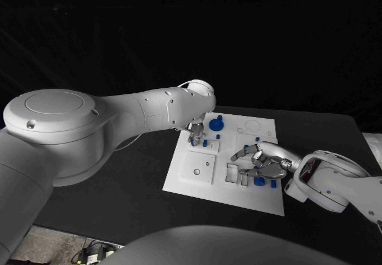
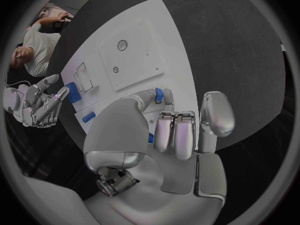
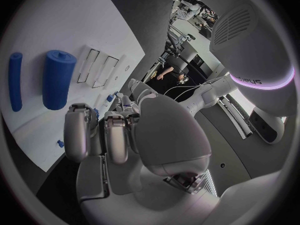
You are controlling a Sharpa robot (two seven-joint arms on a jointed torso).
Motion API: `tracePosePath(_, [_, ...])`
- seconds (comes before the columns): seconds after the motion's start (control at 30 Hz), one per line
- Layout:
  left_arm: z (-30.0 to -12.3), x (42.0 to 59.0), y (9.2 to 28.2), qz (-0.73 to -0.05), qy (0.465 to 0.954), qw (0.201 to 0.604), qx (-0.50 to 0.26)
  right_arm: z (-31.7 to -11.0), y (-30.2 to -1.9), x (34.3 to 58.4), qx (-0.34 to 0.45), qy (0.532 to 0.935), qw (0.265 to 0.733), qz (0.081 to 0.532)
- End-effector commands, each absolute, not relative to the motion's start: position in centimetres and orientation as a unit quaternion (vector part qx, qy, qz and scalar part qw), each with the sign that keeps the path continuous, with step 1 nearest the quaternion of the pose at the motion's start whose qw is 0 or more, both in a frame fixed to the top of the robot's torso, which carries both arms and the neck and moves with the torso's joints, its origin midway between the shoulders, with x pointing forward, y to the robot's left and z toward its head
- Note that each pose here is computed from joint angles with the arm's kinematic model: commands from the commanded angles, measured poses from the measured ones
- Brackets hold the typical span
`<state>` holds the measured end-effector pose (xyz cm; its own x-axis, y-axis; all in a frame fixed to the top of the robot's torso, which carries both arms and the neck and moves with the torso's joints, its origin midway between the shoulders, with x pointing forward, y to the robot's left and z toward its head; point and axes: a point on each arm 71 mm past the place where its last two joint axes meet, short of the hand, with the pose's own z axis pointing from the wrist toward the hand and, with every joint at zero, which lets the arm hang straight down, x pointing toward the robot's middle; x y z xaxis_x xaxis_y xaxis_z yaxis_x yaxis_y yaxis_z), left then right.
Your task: Assemble the parts on the task board
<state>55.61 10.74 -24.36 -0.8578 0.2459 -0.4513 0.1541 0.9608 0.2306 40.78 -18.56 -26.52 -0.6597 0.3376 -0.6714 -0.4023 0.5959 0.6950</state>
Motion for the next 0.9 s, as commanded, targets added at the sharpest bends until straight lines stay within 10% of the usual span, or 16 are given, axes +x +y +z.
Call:
tracePosePath(0.03, [-24.1, 55.64, 11.4, 0.148, 0.953, 0.247, 0.092, -26.65, -18.48, 40.67, -0.024, 0.796, 0.404, 0.449])
tracePosePath(0.9, [-24.08, 55.68, 11.24, 0.139, 0.953, 0.254, 0.087, -26.68, -18.58, 40.62, -0.023, 0.798, 0.403, 0.448])
